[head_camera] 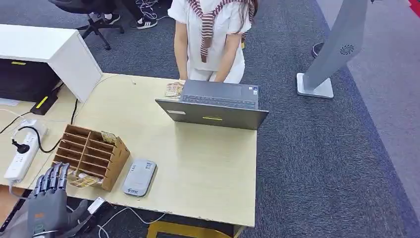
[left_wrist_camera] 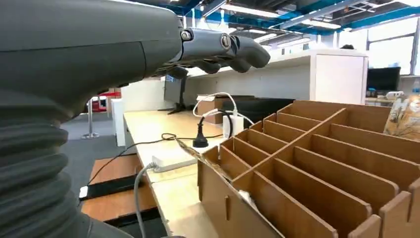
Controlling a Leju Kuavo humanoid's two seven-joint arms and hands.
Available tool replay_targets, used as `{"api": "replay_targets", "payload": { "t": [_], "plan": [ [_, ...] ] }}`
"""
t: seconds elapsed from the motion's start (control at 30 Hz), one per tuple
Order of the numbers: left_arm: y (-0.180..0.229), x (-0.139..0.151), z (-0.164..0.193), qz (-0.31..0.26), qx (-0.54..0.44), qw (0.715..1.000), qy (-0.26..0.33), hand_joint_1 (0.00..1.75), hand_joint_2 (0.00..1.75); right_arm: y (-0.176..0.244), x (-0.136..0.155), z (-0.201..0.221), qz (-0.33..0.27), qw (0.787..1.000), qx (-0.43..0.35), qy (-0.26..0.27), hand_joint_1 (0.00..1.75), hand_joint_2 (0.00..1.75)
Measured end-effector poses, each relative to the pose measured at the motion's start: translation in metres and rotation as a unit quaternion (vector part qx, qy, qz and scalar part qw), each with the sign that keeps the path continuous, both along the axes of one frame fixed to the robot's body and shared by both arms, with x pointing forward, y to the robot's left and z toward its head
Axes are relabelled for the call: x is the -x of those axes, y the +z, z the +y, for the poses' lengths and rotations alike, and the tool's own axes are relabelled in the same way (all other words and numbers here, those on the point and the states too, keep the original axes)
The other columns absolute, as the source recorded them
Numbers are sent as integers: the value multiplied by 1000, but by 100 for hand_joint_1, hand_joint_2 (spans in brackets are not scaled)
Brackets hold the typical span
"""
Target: Pass the card to the sensor for recognition and then transmit it.
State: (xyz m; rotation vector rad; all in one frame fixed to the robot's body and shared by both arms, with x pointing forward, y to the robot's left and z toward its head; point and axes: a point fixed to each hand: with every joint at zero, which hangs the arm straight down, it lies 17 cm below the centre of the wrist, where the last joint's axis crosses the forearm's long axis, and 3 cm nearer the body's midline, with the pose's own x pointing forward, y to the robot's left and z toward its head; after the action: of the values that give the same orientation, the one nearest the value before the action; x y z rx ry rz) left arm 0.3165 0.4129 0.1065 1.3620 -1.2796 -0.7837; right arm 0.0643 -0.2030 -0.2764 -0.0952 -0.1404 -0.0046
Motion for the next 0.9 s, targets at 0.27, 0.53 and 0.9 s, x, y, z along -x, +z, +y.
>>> {"api": "replay_targets", "payload": {
  "t": [0.27, 0.53, 0.9],
  "plan": [
    [-7, -10, 7, 11, 2, 1000, 8, 0, 175, 0, -1, 1, -1, 1000, -1, 8, 0, 175],
    [-15, -14, 13, 23, 1, 1000, 14, 0, 175, 0, -1, 1, -1, 1000, -1, 10, 0, 175],
    [-21, -21, 14, 32, 0, 999, 12, 0, 175, 0, -1, 1, -1, 1000, 0, 12, 0, 175]
  ]
}}
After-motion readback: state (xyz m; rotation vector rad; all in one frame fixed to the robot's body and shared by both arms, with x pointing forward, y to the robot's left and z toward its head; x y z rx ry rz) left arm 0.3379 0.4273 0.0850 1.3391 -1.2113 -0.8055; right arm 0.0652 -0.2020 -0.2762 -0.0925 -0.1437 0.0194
